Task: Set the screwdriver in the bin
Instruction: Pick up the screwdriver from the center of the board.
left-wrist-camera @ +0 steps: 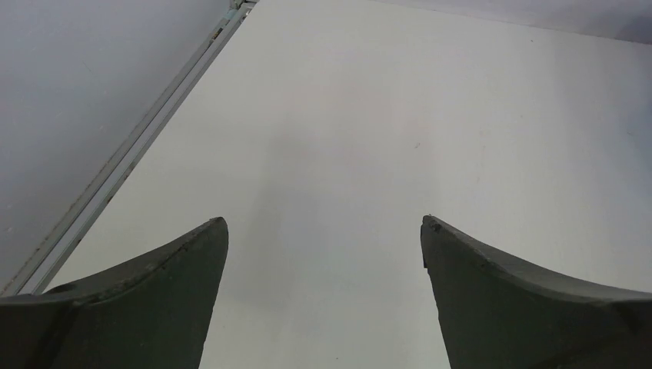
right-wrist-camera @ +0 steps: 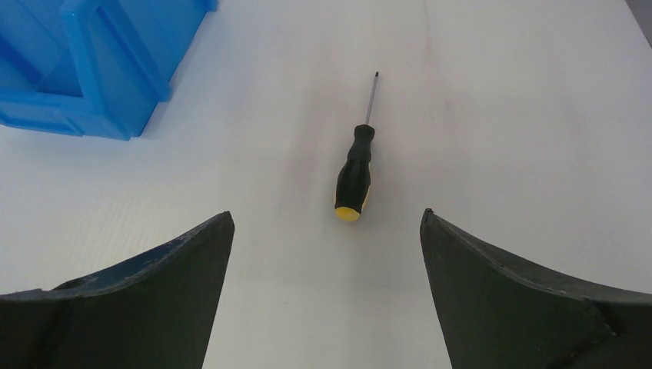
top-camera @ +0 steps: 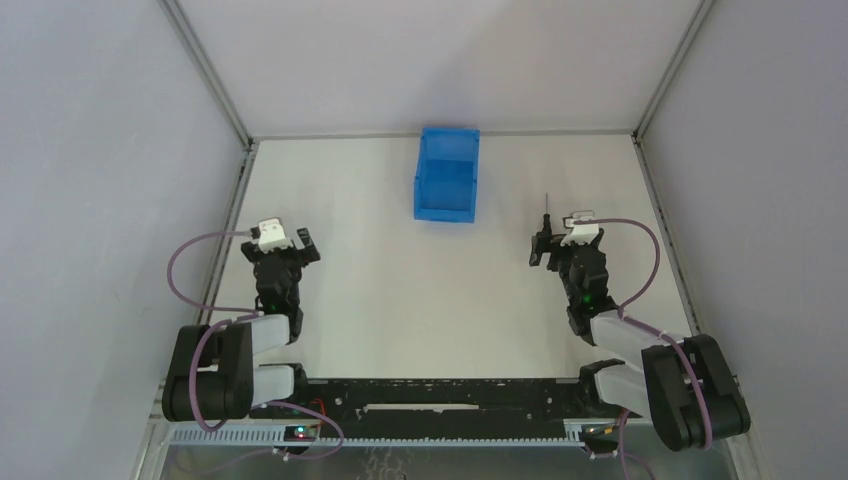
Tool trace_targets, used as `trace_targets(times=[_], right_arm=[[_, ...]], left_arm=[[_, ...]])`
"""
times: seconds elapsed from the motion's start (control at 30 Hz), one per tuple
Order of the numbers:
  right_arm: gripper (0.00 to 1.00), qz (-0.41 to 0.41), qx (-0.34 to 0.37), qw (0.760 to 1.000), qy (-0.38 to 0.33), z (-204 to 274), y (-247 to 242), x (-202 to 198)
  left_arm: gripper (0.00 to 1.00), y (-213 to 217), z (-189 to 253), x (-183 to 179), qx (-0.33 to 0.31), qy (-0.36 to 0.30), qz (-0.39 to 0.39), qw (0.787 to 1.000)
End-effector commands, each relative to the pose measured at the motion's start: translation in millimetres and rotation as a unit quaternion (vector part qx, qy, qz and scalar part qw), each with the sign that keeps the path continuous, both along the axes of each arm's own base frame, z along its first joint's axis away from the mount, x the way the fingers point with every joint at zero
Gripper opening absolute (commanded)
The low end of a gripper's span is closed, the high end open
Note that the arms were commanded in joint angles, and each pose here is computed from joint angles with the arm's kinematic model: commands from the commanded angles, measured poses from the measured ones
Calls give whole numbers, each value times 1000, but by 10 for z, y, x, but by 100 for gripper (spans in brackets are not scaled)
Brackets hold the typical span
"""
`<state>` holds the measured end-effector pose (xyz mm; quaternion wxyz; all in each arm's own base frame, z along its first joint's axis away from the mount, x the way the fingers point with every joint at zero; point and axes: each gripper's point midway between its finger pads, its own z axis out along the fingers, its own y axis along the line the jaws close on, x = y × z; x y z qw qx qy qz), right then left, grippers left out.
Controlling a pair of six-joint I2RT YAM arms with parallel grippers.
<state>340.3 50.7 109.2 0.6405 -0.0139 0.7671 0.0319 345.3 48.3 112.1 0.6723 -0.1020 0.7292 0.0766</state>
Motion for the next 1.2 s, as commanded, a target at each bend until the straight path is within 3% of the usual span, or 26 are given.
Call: trace_targets(times=[0.0, 0.47, 0.67, 0.87, 1.17], right_arm=[[100, 0, 5, 999, -34, 170, -8, 29], [100, 44, 0, 999, -28, 150, 135, 14], [100, 18, 5, 1000, -23, 222, 60, 37], [100, -13, 10, 1000, 6, 532, -18, 44], [100, -36, 45, 998, -13, 1490, -145, -98]], left_arm=[[100, 50, 231, 81, 11, -33, 8, 999], [100, 46, 224, 79, 11, -32, 7, 999], [100, 48, 226, 79, 11, -33, 8, 999], [100, 49, 229, 81, 11, -33, 8, 999], [100, 50, 227, 79, 11, -33, 8, 999]])
